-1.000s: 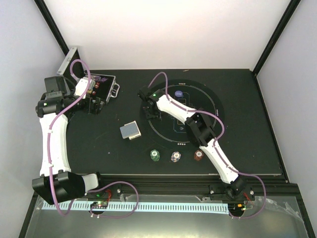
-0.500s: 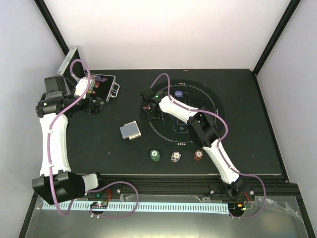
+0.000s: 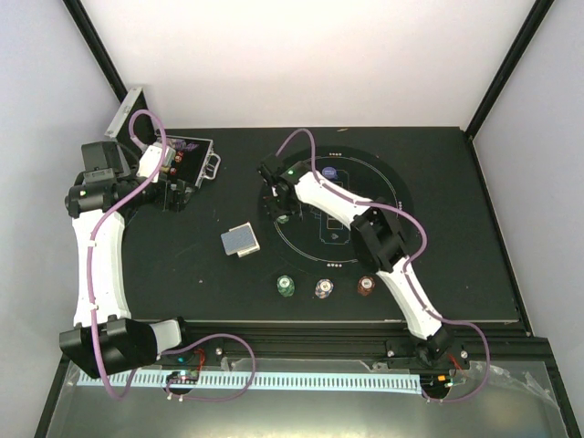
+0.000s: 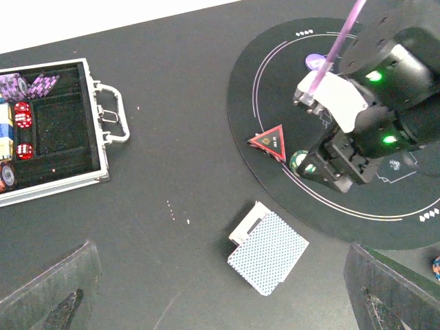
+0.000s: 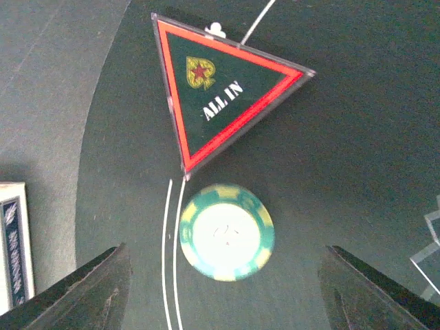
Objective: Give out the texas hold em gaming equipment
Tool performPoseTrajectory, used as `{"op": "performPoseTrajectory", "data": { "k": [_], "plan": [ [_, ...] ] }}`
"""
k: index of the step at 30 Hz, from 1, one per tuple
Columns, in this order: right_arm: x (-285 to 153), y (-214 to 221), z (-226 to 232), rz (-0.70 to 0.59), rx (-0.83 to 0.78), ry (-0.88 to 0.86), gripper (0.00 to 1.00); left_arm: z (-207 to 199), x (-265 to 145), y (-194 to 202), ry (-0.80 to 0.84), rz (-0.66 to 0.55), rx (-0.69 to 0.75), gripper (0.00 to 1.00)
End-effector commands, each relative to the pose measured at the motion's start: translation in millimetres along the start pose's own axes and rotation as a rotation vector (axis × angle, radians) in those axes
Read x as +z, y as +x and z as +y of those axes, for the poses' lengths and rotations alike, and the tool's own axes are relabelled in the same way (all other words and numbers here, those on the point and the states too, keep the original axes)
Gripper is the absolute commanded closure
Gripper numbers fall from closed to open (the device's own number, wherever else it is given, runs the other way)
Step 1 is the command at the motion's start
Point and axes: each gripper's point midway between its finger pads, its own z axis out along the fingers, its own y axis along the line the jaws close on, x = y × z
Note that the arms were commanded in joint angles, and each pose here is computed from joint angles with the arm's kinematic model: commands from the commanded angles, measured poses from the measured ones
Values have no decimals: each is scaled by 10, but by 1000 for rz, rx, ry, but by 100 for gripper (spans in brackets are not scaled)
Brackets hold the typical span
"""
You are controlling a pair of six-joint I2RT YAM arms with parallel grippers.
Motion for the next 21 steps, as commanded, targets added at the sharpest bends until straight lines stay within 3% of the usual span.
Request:
{"op": "performPoseTrajectory", "data": {
  "k": [1, 6, 13, 21],
  "plan": [
    [-670, -98, -14, -108, 3, 7, 24, -84, -68, -17, 25, -17, -3, 1],
    [-990, 457, 299, -125, -74, 6, 21, -86, -60, 5, 25, -17, -4, 1],
    [-1046, 1441, 767, -54, -159, -44, 11, -164, -52, 30, 60, -35, -9, 1],
    [-909, 1805, 836, 12, -212, -13, 10, -193, -70, 53, 61, -40, -9, 1]
  ]
}}
